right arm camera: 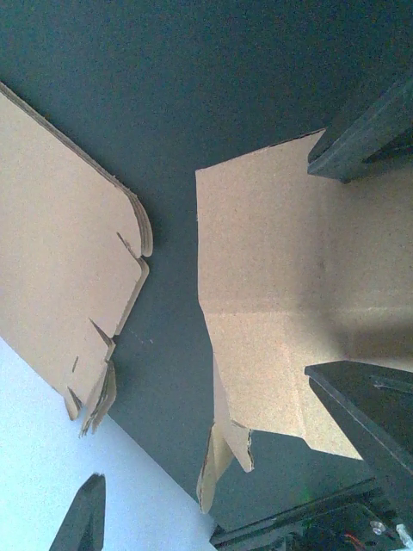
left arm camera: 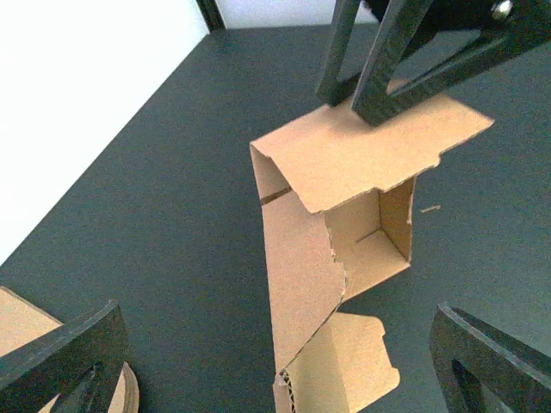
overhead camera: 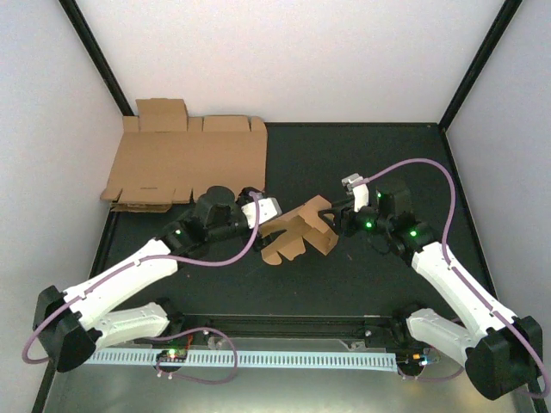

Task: Fold the paper box

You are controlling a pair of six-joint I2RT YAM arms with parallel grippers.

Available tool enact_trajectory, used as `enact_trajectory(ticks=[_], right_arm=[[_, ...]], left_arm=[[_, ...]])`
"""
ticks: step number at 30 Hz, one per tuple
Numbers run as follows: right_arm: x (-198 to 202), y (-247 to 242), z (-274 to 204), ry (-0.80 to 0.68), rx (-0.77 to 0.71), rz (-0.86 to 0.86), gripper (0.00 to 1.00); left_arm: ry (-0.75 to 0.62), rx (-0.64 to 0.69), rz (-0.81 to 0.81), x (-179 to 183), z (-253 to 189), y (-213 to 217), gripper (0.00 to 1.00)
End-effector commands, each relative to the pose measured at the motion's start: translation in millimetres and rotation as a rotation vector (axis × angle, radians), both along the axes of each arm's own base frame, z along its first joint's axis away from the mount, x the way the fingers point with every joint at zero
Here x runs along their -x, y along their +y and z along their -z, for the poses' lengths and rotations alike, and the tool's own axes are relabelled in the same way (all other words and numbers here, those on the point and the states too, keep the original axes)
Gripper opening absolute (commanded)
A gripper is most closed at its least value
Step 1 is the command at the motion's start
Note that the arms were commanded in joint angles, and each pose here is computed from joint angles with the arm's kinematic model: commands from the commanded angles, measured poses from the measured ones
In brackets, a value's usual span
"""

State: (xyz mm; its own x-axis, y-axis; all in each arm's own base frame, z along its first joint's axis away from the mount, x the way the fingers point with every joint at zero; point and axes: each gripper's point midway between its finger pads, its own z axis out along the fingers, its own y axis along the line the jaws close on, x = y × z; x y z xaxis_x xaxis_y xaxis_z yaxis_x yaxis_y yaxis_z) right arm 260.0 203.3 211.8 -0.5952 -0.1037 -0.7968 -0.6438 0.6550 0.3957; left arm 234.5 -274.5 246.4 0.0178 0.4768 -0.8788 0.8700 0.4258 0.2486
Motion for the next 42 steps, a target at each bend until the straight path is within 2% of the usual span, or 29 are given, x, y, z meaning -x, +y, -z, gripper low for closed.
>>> enact_trajectory(ticks=[1, 10, 15, 17, 22, 33, 35, 42], right_arm=[[4.3, -0.8, 10.9, 0.040, 0.015, -0.011, 0.62], [5.1, -0.5, 9.9, 0.038, 0.012, -0.014, 0.62], [4.2, -0.3, 10.3, 0.042, 0.012, -0.013, 0.62], [4.1, -0.4, 11.4, 0.043, 0.015, -0.013, 0.62], [3.4, -0.3, 13.4, 0.050, 0.019, -0.011, 0.62], [3.5, -0.2, 18.6, 0.066, 0.026, -0.014, 0.62], [3.9, 0.5, 19.9, 0.069, 0.027, -0.018, 0.62], [4.6, 0.7, 21.7, 0.073, 0.029, -0.021, 0.62]], left_arm=[[-0.036, -0.025, -0.004, -10.2, -1.7, -6.0, 0.99], [-0.057, -0.030, 0.005, -22.0, 0.2, -18.7, 0.97], [-0.109, -0.093, -0.031, -35.4, 9.2, -23.0, 0.89], [-0.112, -0.103, -0.036, -38.1, 10.0, -24.0, 0.82], [-0.102, -0.093, 0.005, -34.5, 12.1, -31.2, 0.54], [-0.077, -0.046, 0.028, -22.2, 11.9, -29.4, 0.07], [-0.068, -0.042, 0.029, -20.5, 14.0, -28.1, 0.02], [-0.041, 0.012, -0.027, -22.0, 16.4, -20.2, 0.01]])
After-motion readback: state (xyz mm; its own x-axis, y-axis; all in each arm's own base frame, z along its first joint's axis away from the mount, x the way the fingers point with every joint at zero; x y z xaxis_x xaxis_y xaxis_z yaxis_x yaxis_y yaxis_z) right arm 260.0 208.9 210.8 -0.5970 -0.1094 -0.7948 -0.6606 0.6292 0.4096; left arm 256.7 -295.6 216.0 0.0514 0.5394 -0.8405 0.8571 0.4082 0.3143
